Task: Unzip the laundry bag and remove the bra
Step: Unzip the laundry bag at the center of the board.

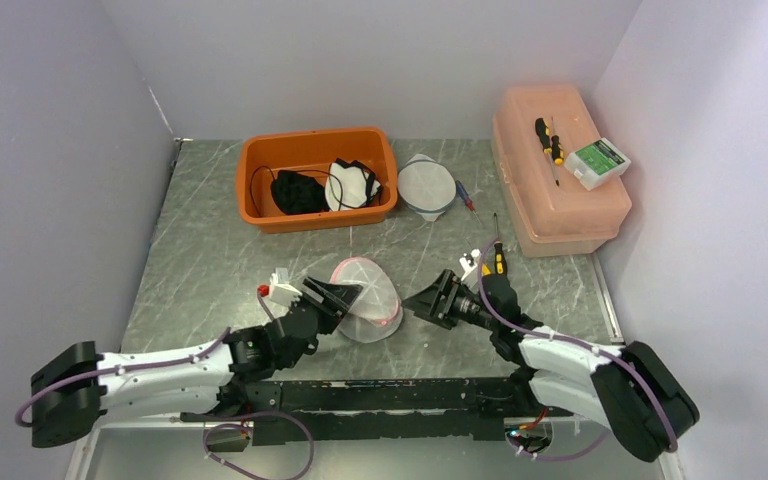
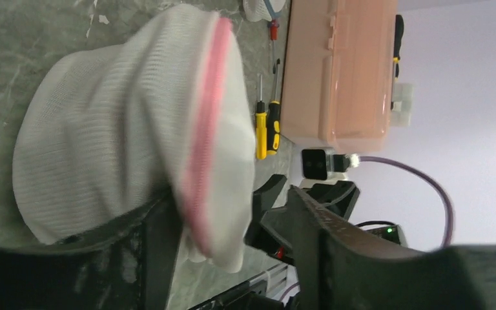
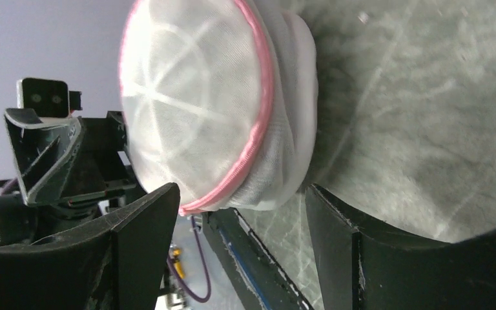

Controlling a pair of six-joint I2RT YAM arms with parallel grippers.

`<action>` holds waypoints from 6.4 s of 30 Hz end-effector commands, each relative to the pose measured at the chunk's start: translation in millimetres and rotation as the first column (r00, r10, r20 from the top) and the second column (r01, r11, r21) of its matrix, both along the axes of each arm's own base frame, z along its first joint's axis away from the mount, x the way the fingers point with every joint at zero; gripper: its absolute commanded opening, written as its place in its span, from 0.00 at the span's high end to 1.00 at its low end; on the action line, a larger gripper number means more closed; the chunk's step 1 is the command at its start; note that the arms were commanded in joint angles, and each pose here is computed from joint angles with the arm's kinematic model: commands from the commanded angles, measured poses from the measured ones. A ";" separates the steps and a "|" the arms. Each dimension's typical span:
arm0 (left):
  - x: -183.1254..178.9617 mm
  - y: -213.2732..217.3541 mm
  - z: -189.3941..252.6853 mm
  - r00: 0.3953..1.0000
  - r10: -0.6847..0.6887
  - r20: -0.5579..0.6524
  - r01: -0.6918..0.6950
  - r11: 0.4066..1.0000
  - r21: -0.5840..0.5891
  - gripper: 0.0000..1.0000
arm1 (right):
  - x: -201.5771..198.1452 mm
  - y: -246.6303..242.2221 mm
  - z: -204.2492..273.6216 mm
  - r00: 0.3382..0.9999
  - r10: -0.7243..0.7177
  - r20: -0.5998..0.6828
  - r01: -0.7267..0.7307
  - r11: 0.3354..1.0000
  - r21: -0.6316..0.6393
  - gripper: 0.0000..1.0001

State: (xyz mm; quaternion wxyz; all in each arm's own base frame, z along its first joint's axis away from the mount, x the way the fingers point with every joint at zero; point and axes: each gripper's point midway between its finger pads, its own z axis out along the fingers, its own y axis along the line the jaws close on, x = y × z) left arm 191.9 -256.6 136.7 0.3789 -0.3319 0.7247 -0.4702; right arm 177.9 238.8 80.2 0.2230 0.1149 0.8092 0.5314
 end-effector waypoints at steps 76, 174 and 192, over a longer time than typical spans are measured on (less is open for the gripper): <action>8.2 -11.7 40.3 0.965 -0.246 -0.091 0.255 0.960 0.112 0.97 | -36.8 29.7 82.8 0.766 0.264 0.586 -0.152 0.960 -0.234 0.28; -3.5 -17.3 28.0 0.949 -0.293 -0.118 0.299 0.954 0.037 0.97 | -23.2 26.8 6.9 0.887 0.287 0.361 -0.149 0.920 -0.363 1.00; 23.2 -48.6 59.0 0.872 -0.488 0.027 0.464 0.844 0.269 0.97 | -0.5 -16.7 77.7 0.771 0.269 0.578 0.071 0.865 -0.497 1.00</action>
